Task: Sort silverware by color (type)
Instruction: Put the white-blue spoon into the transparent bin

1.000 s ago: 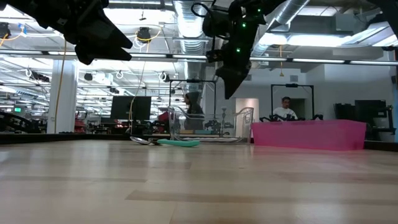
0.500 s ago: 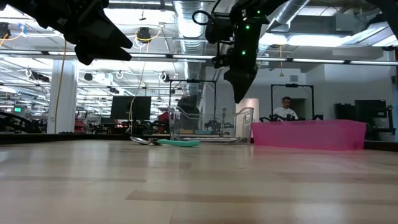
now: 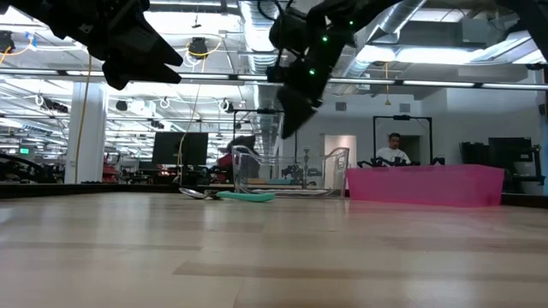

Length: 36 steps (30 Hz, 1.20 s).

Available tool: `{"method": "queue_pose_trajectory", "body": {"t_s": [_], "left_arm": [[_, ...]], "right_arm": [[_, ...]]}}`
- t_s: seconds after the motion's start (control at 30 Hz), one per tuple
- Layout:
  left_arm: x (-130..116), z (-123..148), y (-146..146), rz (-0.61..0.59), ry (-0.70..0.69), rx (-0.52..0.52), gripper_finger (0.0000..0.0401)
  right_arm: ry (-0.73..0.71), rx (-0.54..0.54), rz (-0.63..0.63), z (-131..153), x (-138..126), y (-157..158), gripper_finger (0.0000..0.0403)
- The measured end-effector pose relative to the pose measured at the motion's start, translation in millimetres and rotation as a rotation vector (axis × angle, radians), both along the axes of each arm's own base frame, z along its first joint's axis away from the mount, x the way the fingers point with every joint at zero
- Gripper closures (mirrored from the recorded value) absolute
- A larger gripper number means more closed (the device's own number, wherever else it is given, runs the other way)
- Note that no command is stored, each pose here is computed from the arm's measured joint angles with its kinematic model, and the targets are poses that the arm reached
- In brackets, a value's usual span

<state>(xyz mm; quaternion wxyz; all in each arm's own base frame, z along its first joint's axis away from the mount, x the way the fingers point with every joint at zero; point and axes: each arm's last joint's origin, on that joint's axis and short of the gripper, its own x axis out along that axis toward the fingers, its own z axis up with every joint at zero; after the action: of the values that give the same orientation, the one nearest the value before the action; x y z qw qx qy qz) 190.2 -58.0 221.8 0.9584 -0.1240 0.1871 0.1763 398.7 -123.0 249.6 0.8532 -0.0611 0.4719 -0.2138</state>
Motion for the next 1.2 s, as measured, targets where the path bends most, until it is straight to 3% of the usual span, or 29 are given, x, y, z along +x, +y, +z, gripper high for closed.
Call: {"method": "queue_pose_trajectory", "body": {"t_s": [0.2, 0.53, 0.7, 1.03, 1.2], "left_arm": [[0, 0, 0, 0.004, -0.002, -0.007, 0.0205], [0, 0, 0, 0.006, -0.002, -0.004, 0.0205], [0, 0, 0, 0.005, -0.002, -0.002, 0.0205], [0, 0, 0, 0.009, -0.005, -0.012, 0.0205], [0, 0, 0, 0.009, -0.005, -0.012, 0.0205]], "right_arm": [[-0.089, -0.050, 0.043, 11, 7, 3, 0.0214], [0.202, 0.027, 0.102, 3, -10, 31, 0.0214], [0.278, 0.039, 0.124, -1, -14, 41, 0.0214], [0.312, -0.015, -0.016, -9, -23, 22, 0.0214], [0.231, -0.022, -0.051, -9, -17, 10, 0.0214]]}}
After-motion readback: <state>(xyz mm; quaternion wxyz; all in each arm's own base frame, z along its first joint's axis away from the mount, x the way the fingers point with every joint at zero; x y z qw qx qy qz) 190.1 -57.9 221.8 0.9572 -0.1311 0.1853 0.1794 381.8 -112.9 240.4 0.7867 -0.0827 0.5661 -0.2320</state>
